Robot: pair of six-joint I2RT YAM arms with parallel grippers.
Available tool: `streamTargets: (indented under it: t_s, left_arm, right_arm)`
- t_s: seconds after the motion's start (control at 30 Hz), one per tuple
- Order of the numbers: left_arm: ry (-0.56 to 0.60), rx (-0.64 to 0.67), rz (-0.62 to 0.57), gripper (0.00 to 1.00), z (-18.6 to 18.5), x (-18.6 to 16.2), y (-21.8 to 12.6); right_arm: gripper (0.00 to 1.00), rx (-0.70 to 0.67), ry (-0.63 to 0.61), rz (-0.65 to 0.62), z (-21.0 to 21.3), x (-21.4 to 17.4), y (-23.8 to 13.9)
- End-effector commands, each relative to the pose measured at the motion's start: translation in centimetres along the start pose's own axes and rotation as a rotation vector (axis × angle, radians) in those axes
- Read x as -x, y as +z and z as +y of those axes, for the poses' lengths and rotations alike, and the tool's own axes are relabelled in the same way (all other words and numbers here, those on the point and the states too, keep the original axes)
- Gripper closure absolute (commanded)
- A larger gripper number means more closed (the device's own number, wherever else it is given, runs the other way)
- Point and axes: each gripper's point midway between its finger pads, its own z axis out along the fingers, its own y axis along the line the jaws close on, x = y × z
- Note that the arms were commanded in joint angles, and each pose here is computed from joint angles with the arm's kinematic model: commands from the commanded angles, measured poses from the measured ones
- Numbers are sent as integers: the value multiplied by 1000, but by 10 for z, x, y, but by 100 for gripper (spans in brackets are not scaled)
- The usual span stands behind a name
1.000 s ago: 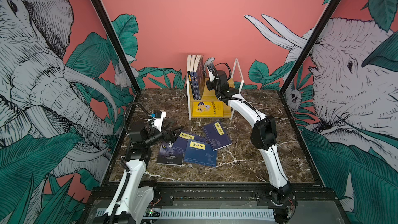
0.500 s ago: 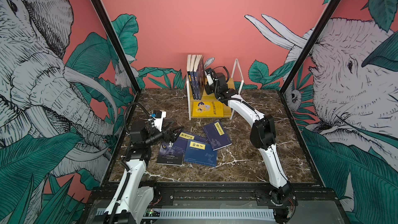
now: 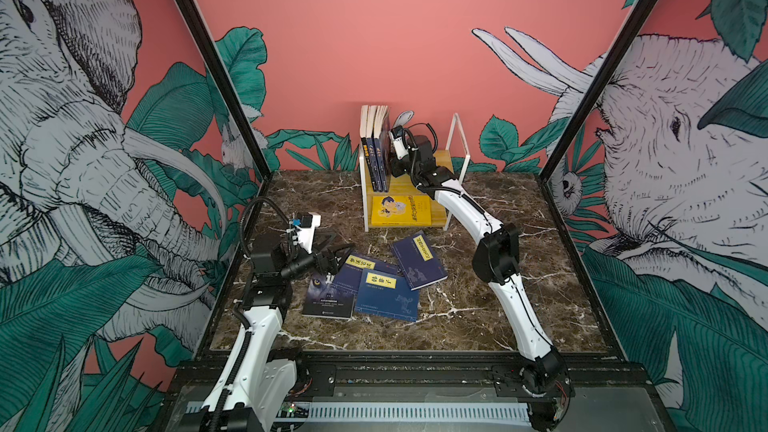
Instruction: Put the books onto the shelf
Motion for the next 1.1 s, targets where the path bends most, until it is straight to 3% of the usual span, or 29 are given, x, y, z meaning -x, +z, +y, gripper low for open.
streamTargets:
  t_s: [0.0, 0.3, 0.53, 0.8, 1.07]
  left_arm:
    - [18, -9, -5, 0, -3, 0, -1]
    - [16, -2, -3, 1, -1, 0, -1]
    - [16, -5, -8, 0, -2, 1, -1]
    - [12, -6, -12, 0, -2, 1, -1]
    - [16, -3, -15, 0, -2, 3, -2]
  right_arm:
    - [100, 40, 5, -38, 7, 12, 0]
    - [100, 43, -8, -72, 8, 25, -5]
    - [100, -91, -40, -48, -17, 36, -25]
    - [100, -131, -58, -86, -25, 77, -60]
    - [100, -118, -142, -116, 0, 110, -88]
